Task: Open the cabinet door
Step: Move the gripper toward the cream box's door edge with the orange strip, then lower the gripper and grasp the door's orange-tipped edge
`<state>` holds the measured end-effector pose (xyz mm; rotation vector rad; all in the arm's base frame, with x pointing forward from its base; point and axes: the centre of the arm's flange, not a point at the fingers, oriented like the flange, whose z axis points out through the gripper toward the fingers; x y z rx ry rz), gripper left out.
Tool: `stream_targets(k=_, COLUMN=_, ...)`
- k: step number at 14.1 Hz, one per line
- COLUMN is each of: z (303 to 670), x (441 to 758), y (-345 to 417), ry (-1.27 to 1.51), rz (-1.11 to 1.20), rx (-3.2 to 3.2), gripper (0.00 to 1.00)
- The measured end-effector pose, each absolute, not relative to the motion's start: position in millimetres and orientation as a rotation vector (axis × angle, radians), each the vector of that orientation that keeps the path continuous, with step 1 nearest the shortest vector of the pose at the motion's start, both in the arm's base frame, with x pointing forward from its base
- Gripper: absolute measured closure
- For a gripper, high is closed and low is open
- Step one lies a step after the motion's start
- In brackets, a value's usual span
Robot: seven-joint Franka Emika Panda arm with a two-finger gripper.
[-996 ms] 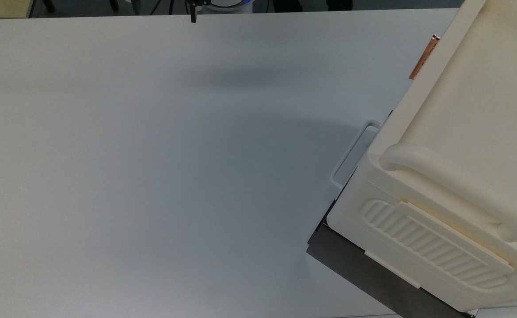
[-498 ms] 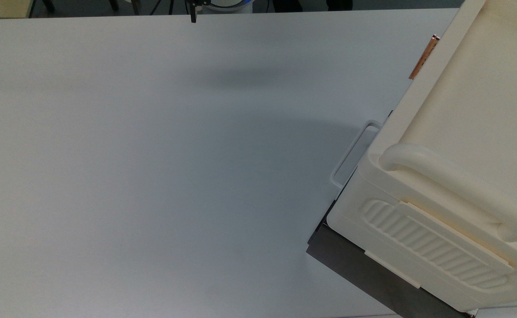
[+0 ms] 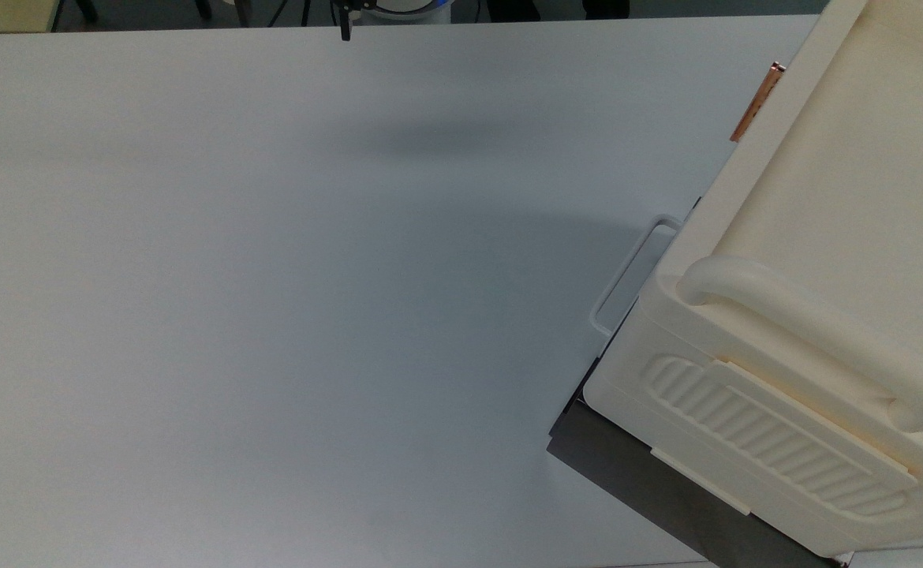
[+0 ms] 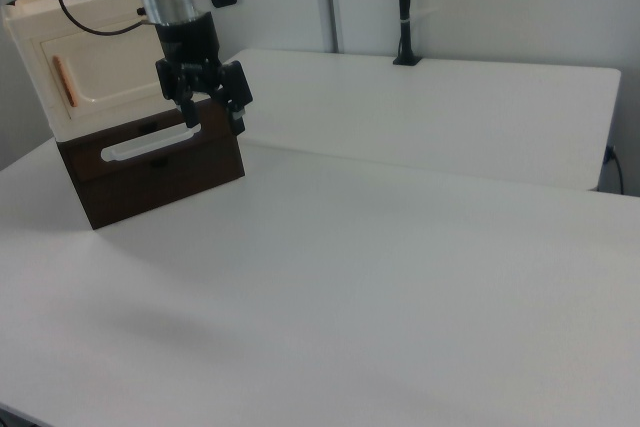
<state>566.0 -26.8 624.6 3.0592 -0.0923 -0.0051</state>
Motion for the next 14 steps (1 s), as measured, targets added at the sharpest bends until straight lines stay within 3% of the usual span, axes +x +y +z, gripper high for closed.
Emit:
stream_targets(k=4, z=626, x=568, y=3, ry=0.018, rz=0.016, rx=3.081, gripper=0.00)
stream_targets(k=14, z=652, x=562, y=214, ry=0.617, rz=0.405, rx=3.196, gripper=0.00)
